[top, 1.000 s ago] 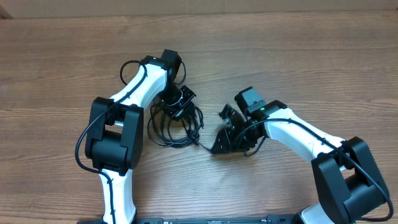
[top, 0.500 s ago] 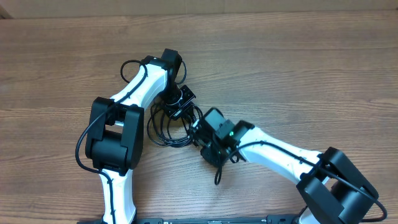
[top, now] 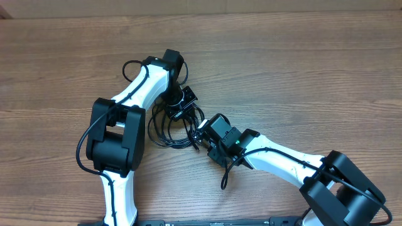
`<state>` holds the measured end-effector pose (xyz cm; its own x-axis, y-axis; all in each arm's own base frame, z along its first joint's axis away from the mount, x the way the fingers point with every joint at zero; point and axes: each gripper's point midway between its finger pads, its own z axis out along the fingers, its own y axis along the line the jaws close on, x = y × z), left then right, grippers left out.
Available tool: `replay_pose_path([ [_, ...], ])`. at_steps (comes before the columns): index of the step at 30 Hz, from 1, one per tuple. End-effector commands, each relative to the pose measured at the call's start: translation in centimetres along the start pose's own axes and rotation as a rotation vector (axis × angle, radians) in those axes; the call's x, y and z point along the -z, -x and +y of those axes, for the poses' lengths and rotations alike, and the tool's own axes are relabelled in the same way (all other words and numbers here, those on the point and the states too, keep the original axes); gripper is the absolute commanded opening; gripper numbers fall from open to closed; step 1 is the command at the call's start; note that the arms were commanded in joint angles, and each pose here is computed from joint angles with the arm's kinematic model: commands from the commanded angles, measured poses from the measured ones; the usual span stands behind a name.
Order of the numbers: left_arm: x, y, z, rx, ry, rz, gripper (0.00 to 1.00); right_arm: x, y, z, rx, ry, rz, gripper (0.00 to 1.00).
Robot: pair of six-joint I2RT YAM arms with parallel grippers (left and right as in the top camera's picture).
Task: Untangle cables
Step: 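Lower the right gripper and grasp a cable strand below the left gripper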
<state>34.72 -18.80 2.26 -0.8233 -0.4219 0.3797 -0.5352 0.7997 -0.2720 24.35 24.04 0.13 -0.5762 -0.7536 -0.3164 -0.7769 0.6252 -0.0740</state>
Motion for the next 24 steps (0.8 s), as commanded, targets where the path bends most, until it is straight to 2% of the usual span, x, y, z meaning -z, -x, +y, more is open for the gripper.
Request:
replay_pose_path([
  [1, -0.2, 0.4, -0.1, -0.03, 0.009, -0.006, 0.04, -0.2, -0.7, -0.2, -0.005, -0.012, 0.021, 0.25],
  [5, -0.2, 0.2, 0.0, -0.026, 0.016, 0.001, 0.04, -0.2, -0.2, 0.2, -0.041, 0.016, 0.0, 0.04],
  [24, -0.2, -0.3, 0.1, -0.045, 0.012, 0.024, 0.04, 0.8, 2.1, 0.3, -0.062, 0.056, -0.059, 0.04],
])
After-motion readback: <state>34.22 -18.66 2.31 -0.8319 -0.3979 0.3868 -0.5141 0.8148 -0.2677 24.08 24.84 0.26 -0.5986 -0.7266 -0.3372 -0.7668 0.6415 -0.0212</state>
